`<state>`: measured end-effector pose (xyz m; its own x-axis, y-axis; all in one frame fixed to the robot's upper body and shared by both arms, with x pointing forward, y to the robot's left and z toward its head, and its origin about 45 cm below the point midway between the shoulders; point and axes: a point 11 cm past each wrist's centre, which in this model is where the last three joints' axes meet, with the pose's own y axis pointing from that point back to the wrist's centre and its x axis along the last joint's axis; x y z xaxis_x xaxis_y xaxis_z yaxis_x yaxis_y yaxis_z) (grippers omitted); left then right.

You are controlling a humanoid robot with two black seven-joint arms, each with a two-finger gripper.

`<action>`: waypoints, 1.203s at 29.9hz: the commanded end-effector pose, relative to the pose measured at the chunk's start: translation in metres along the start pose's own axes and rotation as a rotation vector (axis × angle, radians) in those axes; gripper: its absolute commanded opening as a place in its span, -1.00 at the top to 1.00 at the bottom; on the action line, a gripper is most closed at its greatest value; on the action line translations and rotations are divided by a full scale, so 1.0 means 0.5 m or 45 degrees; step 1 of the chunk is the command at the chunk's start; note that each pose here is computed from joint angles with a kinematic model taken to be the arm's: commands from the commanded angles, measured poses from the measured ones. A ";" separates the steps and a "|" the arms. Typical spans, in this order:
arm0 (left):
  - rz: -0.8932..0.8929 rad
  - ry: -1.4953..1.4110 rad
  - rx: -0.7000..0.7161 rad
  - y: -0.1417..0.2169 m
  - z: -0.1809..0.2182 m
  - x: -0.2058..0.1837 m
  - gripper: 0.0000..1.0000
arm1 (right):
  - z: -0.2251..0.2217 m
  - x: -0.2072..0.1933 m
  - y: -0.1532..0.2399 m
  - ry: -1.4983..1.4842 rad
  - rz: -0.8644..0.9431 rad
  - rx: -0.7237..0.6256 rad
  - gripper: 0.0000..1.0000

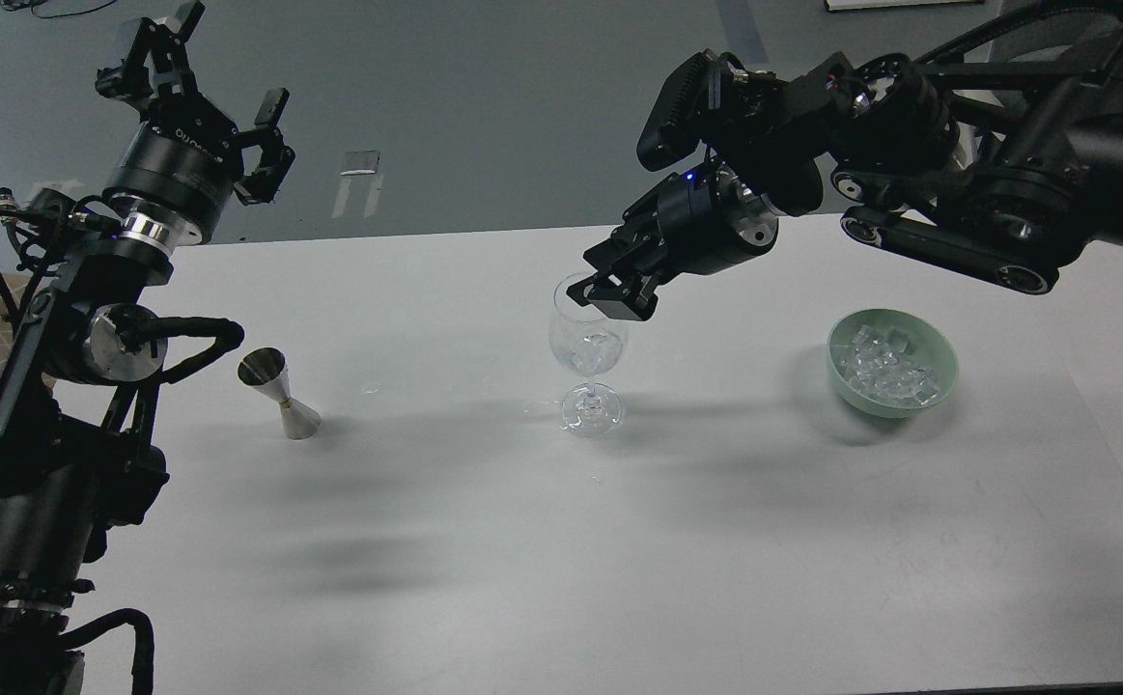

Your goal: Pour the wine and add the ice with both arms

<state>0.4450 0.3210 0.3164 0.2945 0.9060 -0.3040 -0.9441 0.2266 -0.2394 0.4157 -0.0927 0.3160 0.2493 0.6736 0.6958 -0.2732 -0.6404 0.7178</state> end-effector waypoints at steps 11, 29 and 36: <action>0.008 0.033 -0.005 0.001 0.004 0.006 -0.96 | 0.124 0.166 0.173 -0.264 0.505 -0.218 -0.62; 0.097 0.036 0.044 -0.041 -0.006 0.038 -0.96 | 0.313 0.023 0.274 -1.444 1.748 -0.105 -0.99; 0.096 0.021 0.145 -0.109 -0.044 0.012 -0.96 | 0.333 -0.011 0.226 -1.878 2.015 0.087 -0.99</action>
<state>0.4888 0.3237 0.3102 0.2109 0.9102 -0.3565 -0.9748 0.1685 -0.1465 0.5342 -0.2337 0.4084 0.2645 -0.9423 0.2053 -0.8844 -0.3219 -0.3379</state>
